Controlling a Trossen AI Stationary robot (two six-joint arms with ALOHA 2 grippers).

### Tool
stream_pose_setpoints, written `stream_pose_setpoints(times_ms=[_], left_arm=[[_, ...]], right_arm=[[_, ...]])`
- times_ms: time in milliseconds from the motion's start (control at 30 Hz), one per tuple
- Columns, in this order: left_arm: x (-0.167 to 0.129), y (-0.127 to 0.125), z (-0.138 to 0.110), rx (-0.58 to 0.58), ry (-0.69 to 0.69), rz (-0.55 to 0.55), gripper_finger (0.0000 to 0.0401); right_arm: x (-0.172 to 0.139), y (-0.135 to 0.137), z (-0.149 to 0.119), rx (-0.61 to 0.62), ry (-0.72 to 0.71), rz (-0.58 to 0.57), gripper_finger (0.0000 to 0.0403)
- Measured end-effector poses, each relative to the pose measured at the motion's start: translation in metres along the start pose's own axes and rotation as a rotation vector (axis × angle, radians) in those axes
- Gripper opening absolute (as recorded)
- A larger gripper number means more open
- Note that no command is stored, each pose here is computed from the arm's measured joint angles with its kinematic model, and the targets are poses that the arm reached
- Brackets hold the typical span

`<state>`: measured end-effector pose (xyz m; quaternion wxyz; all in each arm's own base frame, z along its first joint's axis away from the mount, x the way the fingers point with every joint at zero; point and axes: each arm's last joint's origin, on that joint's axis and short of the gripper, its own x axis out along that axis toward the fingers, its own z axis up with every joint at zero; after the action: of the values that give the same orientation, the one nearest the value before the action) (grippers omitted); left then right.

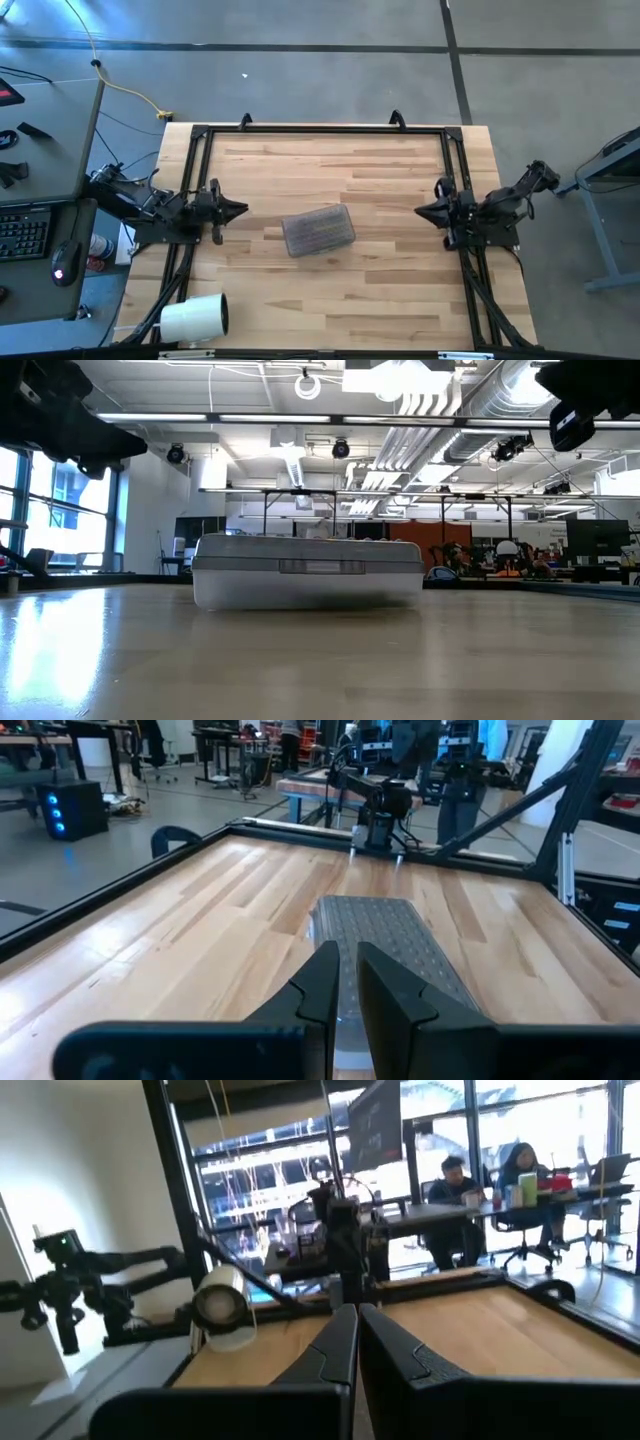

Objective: Pick & place school supplies into a supply box
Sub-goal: Return to Home Position

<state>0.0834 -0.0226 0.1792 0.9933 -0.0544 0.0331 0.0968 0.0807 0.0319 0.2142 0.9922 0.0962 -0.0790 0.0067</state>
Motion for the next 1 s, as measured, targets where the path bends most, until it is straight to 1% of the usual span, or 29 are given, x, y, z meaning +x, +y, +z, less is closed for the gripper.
stream_pose_setpoints(times_ms=[267, 367, 667, 767, 1000], left_arm=[[0.000, 0.000, 0.000, 0.000, 0.000, -0.001, 0.0074], [0.000, 0.000, 0.000, 0.000, 0.000, -0.001, 0.0074], [0.000, 0.000, 0.000, -0.001, 0.000, -0.001, 0.0074], [0.000, 0.000, 0.000, -0.001, 0.000, -0.001, 0.0074], [0.000, 0.000, 0.001, -0.002, -0.001, -0.002, 0.0074]], right_arm=[[0.000, 0.000, -0.014, 0.026, 0.117, 0.028, 0.0000], [0.000, 0.000, -0.014, 0.049, 0.117, 0.033, 0.0000], [0.000, 0.000, -0.014, 0.049, 0.118, 0.033, 0.0000], [0.000, 0.000, -0.014, 0.033, 0.117, 0.033, 0.0000], [0.000, -0.002, -0.014, 0.019, 0.103, -0.047, 0.0000]])
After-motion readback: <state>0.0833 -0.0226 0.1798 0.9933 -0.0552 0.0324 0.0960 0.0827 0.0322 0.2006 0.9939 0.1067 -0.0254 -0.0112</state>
